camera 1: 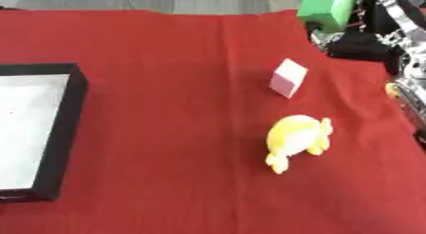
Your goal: Pick up the objects with one hand, pass them to the other hand, and then place them into the box on the other side of the table.
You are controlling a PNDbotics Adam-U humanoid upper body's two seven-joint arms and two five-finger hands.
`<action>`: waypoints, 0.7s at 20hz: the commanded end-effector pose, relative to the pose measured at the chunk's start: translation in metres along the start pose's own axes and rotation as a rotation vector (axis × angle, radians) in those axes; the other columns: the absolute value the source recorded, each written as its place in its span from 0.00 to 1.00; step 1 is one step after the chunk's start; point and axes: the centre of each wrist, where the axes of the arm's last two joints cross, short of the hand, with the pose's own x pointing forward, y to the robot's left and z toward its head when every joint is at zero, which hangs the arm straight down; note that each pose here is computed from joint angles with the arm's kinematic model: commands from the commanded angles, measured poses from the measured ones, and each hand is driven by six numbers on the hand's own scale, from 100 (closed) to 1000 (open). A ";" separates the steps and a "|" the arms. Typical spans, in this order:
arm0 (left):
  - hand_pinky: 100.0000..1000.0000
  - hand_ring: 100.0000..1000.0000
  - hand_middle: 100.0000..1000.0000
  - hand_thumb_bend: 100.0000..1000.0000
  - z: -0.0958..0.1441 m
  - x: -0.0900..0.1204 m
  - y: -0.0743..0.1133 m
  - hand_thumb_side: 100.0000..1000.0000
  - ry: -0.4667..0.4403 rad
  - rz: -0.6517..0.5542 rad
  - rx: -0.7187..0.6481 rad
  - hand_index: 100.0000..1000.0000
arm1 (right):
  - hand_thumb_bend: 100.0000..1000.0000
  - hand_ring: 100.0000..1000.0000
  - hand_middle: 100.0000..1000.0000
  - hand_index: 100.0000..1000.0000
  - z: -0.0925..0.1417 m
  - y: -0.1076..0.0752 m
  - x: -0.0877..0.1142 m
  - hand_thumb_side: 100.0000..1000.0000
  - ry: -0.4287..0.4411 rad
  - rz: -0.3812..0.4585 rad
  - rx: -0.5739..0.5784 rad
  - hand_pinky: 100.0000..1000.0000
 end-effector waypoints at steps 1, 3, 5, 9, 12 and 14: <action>0.78 0.84 0.59 0.00 -0.007 0.015 0.008 0.42 -0.023 -0.104 -0.093 0.73 | 0.00 0.63 0.51 0.47 0.001 0.004 0.009 0.00 -0.032 0.000 0.011 0.73; 0.78 0.84 0.61 0.00 -0.010 0.019 0.007 0.37 -0.025 -0.150 -0.153 0.73 | 0.00 0.63 0.51 0.47 0.002 0.008 0.012 0.00 -0.040 0.005 0.027 0.73; 0.79 0.85 0.62 0.00 -0.013 0.023 0.005 0.31 -0.027 -0.194 -0.214 0.74 | 0.00 0.63 0.51 0.47 0.004 0.012 0.013 0.00 -0.043 0.010 0.044 0.73; 0.78 0.85 0.65 0.00 -0.019 0.029 -0.003 0.22 -0.017 -0.273 -0.343 0.75 | 0.00 0.63 0.51 0.47 0.006 0.020 0.016 0.00 -0.045 0.024 0.083 0.73; 0.78 0.84 0.66 0.00 -0.023 0.033 -0.010 0.19 -0.018 -0.319 -0.423 0.77 | 0.00 0.63 0.51 0.47 0.007 0.025 0.016 0.00 -0.046 0.044 0.113 0.73; 0.77 0.84 0.68 0.00 -0.025 0.037 -0.014 0.17 -0.020 -0.363 -0.469 0.79 | 0.00 0.63 0.51 0.47 0.008 0.028 0.017 0.00 -0.046 0.064 0.128 0.73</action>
